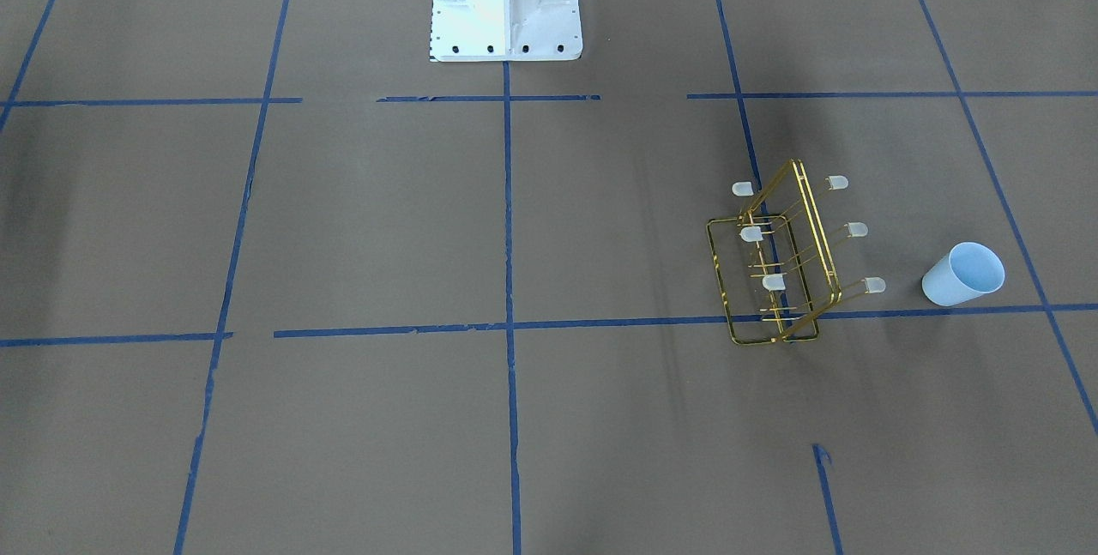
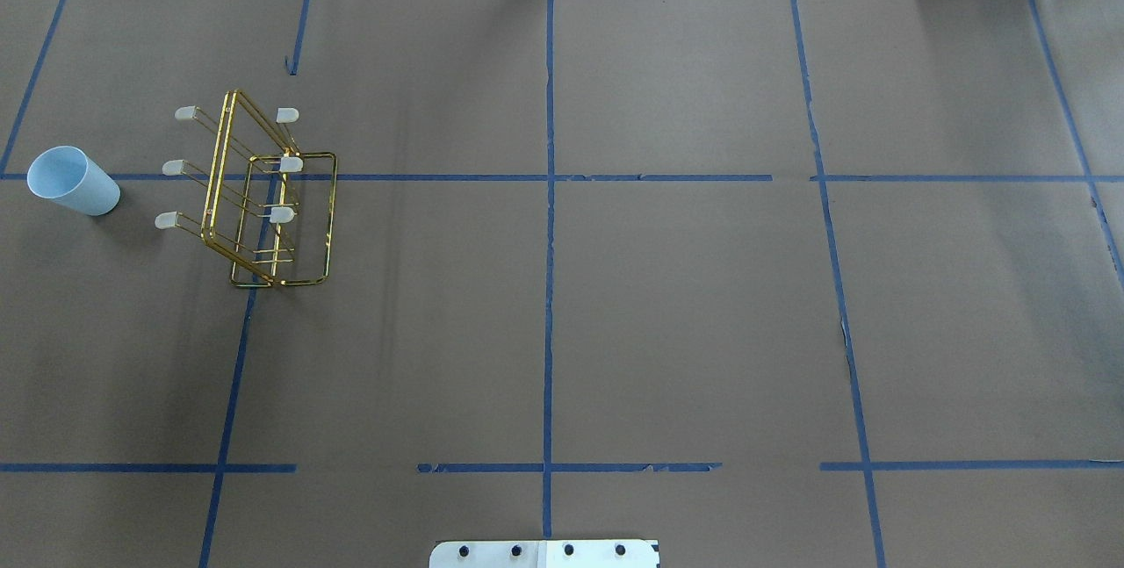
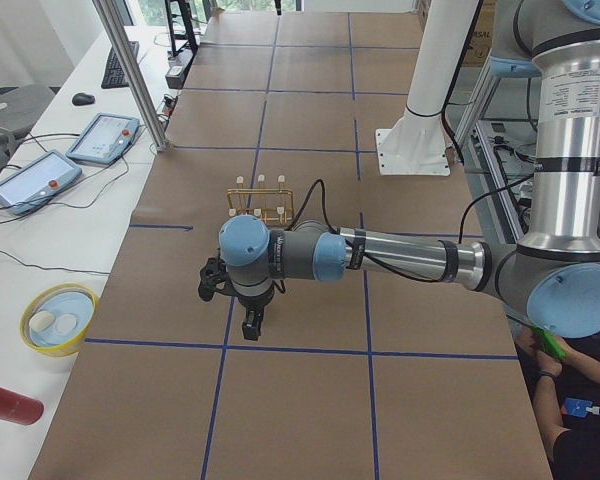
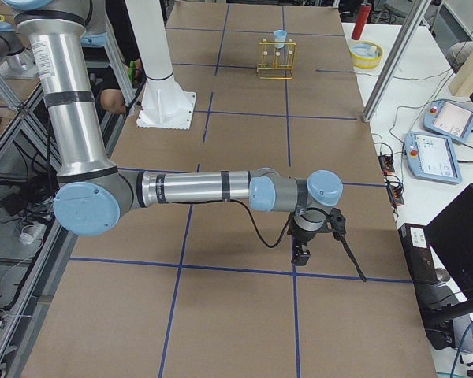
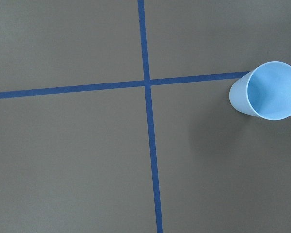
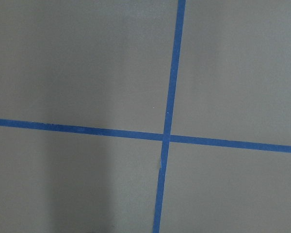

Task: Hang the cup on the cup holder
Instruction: 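Move the left gripper above the light blue cup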

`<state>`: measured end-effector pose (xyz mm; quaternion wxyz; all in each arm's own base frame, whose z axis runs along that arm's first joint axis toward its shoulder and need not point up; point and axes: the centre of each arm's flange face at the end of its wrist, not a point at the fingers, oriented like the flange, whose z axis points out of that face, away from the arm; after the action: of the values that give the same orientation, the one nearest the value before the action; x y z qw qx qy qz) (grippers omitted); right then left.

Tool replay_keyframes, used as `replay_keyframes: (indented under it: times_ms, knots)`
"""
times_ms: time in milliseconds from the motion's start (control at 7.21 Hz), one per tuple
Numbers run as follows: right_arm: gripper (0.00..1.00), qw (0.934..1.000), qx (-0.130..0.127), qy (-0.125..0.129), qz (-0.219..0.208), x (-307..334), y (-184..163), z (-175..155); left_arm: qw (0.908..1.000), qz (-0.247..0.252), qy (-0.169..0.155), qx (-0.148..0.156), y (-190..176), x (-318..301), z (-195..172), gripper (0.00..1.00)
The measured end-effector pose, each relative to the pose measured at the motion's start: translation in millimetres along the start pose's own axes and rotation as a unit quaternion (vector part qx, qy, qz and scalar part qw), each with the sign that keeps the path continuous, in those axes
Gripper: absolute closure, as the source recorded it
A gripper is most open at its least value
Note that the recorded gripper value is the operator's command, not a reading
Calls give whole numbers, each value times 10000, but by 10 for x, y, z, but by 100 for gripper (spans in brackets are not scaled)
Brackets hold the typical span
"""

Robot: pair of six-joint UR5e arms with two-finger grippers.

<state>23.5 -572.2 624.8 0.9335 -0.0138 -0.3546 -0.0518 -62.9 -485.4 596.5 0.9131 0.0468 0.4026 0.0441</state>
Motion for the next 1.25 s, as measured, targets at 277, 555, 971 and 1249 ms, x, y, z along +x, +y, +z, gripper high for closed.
replay_keyframes:
  times_ms: [277,555,971,1249]
  knots:
    - [0,10000,0,0,0,0,0,0,9996,-55,-113,235,-89,196,-209,0]
    - [0,10000,0,0,0,0,0,0,9962,-281,-596,570,-182,503,-432,0]
    - [0,10000,0,0,0,0,0,0,9893,-316,-809,1176,-148,997,-19,0]
    - [0,10000,-2,0,-2,-2,0,2,9818,-538,-893,1589,23,1285,422,0]
